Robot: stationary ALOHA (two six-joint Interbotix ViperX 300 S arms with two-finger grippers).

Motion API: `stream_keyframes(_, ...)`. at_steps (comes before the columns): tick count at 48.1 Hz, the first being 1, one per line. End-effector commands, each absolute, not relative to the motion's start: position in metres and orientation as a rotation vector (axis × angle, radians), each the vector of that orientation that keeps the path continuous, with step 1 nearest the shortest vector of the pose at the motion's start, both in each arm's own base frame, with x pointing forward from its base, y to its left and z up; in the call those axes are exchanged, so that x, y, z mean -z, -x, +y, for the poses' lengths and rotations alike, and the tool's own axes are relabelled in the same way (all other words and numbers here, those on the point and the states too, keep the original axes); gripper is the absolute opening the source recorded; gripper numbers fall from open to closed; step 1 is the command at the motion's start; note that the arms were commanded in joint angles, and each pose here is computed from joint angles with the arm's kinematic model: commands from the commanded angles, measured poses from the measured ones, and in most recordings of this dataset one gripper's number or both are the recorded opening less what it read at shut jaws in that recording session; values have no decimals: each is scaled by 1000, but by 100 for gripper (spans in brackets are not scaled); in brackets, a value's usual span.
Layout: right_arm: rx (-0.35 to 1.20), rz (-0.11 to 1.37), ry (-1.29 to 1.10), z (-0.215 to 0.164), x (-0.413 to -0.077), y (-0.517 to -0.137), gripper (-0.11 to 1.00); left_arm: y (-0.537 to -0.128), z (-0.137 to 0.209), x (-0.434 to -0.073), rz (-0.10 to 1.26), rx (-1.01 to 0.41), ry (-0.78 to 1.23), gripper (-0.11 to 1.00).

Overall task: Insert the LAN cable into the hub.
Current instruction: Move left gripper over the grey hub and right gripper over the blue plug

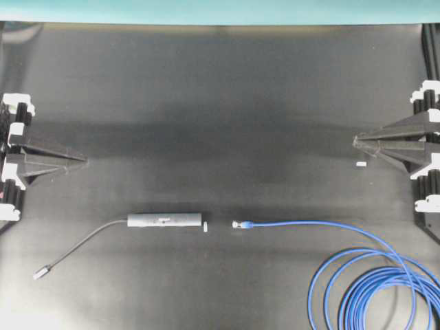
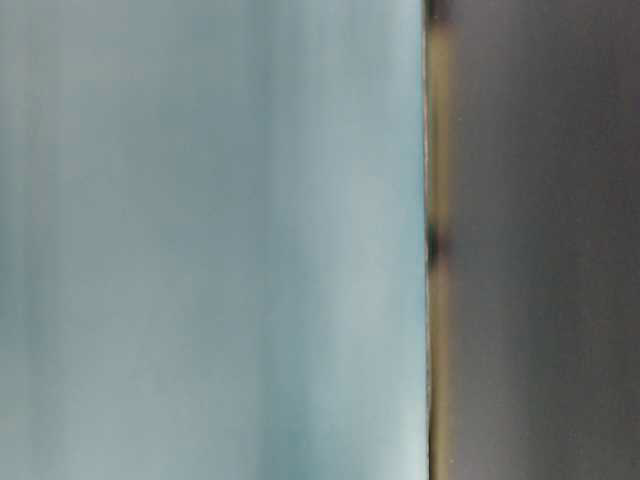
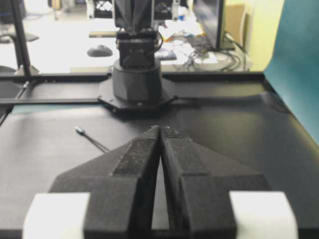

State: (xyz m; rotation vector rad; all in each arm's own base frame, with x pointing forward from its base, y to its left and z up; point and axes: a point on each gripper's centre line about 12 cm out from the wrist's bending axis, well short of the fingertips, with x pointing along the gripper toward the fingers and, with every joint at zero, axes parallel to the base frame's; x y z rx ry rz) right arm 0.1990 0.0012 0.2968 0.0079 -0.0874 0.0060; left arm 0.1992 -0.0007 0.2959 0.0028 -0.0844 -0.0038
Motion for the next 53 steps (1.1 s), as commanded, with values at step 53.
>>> stream_keyframes(53,-98,677,-99,44,-208,-295,0,-266,-24,-200,252,82,133,0)
